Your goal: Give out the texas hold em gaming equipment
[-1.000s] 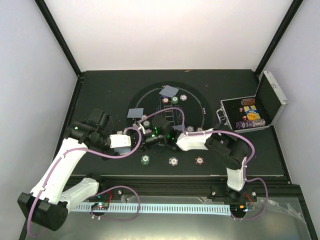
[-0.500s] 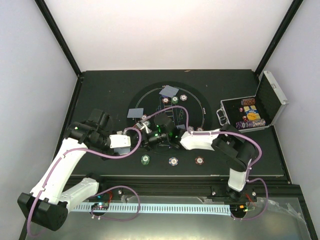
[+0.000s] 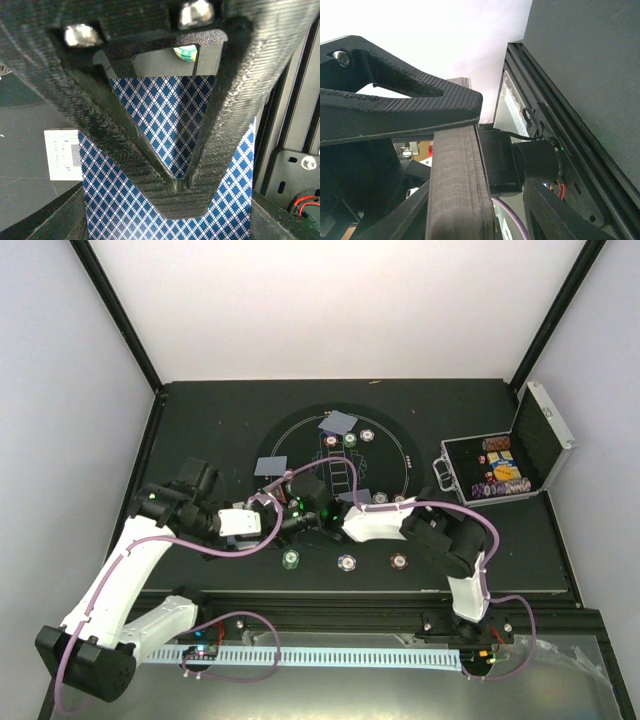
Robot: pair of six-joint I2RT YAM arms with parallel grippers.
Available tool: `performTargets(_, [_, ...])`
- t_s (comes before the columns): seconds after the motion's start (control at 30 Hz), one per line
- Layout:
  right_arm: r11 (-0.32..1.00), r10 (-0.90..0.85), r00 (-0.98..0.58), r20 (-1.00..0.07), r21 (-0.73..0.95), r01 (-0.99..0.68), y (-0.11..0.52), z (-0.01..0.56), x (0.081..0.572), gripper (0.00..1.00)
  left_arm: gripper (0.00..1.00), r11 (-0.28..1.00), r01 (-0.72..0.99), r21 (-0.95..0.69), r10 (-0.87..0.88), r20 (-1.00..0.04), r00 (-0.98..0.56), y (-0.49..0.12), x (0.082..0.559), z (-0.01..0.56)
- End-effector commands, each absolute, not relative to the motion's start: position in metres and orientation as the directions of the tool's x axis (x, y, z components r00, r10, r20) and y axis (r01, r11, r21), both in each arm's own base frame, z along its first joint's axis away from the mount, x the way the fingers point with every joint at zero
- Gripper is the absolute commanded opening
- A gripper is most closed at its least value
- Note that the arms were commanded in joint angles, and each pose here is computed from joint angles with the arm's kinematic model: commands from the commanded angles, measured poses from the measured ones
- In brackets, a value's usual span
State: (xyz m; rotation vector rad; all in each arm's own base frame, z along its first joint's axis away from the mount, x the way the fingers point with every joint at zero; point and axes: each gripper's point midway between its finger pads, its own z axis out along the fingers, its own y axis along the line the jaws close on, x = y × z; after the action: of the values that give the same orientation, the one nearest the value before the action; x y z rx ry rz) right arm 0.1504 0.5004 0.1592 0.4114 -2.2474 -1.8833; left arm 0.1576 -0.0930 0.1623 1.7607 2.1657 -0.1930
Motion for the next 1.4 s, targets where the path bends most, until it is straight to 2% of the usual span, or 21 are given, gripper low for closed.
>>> performTargets(0.0, [0.216,-0.296,-0.955,0.008,0.975,-0.059,0.497,0.135,0.158,0.45,0.02,0.230,0.964,0.137,0.916,-0.366,-0.166,-0.094,0.160,0.173])
performTargets(0.3, [0.278,-0.222,-0.975,0.024,0.960,-0.040,0.459,0.114,0.168,0.42,0.01,0.221,0.964,0.149,0.914,-0.377,-0.151,-0.096,0.159,0.178])
performTargets(0.5, [0.271,-0.222,-0.975,-0.008,0.960,-0.070,0.458,0.128,0.168,0.42,0.02,0.224,0.965,0.135,0.911,-0.380,-0.158,-0.097,0.160,0.176])
performTargets(0.63, [0.215,-0.251,-0.966,-0.060,0.970,-0.116,0.476,0.155,0.162,0.51,0.02,0.217,0.967,0.133,0.905,-0.400,-0.148,-0.101,0.159,0.176])
performTargets(0.73, [0.125,-0.279,-0.958,-0.075,0.986,-0.113,0.494,0.176,0.156,0.54,0.02,0.205,0.971,0.124,0.894,-0.429,-0.133,-0.106,0.157,0.177])
performTargets(0.93, [0.077,-0.296,-0.955,-0.023,0.996,-0.048,0.504,0.169,0.154,0.42,0.01,0.206,0.970,0.130,0.894,-0.428,-0.132,-0.106,0.157,0.179])
performTargets(1.2, [0.172,-0.279,-0.960,0.029,0.985,-0.020,0.497,0.136,0.153,0.40,0.01,0.205,0.970,0.133,0.893,-0.431,-0.130,-0.107,0.158,0.181])
performTargets(1.3, [0.212,-0.231,-0.972,0.038,0.977,-0.012,0.483,0.123,0.162,0.27,0.01,0.206,0.969,0.138,0.891,-0.435,-0.127,-0.107,0.158,0.185])
performTargets(1.37, [0.219,-0.224,-0.974,0.039,0.976,-0.011,0.475,0.120,0.164,0.24,0.02,0.200,0.969,0.144,0.892,-0.436,-0.119,-0.107,0.157,0.187])
